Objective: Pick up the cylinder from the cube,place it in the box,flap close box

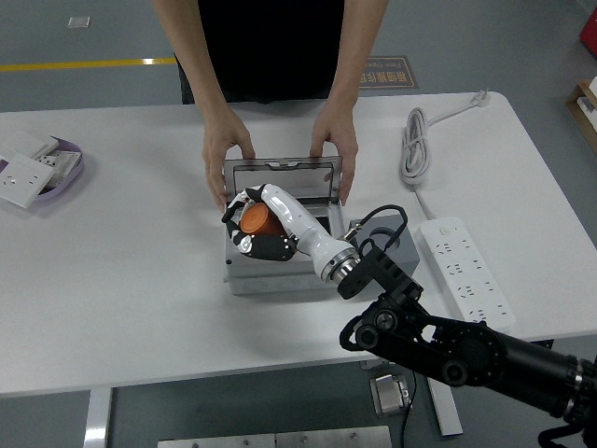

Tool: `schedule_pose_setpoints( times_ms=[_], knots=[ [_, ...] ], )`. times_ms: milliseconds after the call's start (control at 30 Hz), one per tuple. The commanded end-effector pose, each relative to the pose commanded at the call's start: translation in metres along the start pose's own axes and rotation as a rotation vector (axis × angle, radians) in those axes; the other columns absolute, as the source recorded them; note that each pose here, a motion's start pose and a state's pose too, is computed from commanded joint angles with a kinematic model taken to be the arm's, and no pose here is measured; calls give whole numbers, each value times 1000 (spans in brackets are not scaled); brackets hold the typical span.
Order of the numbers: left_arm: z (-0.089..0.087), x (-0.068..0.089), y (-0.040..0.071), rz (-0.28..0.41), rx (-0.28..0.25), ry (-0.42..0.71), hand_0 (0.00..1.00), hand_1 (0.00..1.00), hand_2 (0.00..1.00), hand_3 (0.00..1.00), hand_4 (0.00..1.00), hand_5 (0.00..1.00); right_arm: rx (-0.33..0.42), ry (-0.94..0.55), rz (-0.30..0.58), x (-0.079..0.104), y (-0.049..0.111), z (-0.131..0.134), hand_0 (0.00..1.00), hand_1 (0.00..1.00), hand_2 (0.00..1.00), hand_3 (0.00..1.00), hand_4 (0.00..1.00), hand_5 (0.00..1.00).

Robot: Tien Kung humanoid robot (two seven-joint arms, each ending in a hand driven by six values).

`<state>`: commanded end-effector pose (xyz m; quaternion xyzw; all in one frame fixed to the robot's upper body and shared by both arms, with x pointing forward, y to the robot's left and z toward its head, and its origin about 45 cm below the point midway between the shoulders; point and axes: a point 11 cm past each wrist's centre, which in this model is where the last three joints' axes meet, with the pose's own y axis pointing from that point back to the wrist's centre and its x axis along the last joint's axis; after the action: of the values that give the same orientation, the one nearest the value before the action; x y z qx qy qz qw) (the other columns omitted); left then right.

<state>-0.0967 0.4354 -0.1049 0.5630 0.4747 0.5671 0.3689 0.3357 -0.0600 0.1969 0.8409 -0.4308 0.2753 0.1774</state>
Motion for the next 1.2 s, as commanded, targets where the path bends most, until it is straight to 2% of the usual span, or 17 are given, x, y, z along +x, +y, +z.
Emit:
schedule_pose_setpoints(
  times_ms=[233,567,867,900,1067,1100,1200],
  knots=[
    [2,1,0,1,-3,0,629,647,625,668,722,253,-16,266,-49,-7,-15,-4,165,143,220,171,2,2],
    [4,1,0,1,-8,-1,629,647,625,668,722,253,-31,560,-20,10,-24,10,186,156,223,173,2,2],
    [5,0,0,1,-9,-2,629,647,625,668,722,253,-83,585,-63,12,-24,26,202,169,229,181,2,2],
    [5,0,0,0,-9,-2,629,647,625,668,722,253,-88,581,-68,11,-24,27,373,297,358,331,2,2],
    [6,0,0,-1,-11,-3,629,647,625,668,722,253,-102,576,-85,12,-24,30,373,297,358,331,2,2],
    [6,0,0,-1,-11,-3,629,647,625,668,722,253,-102,578,-87,13,-25,30,620,482,509,513,546,2],
    [6,0,0,0,-12,-3,629,647,625,668,722,253,-102,583,-90,13,-25,30,620,482,509,513,546,2]
  ],
)
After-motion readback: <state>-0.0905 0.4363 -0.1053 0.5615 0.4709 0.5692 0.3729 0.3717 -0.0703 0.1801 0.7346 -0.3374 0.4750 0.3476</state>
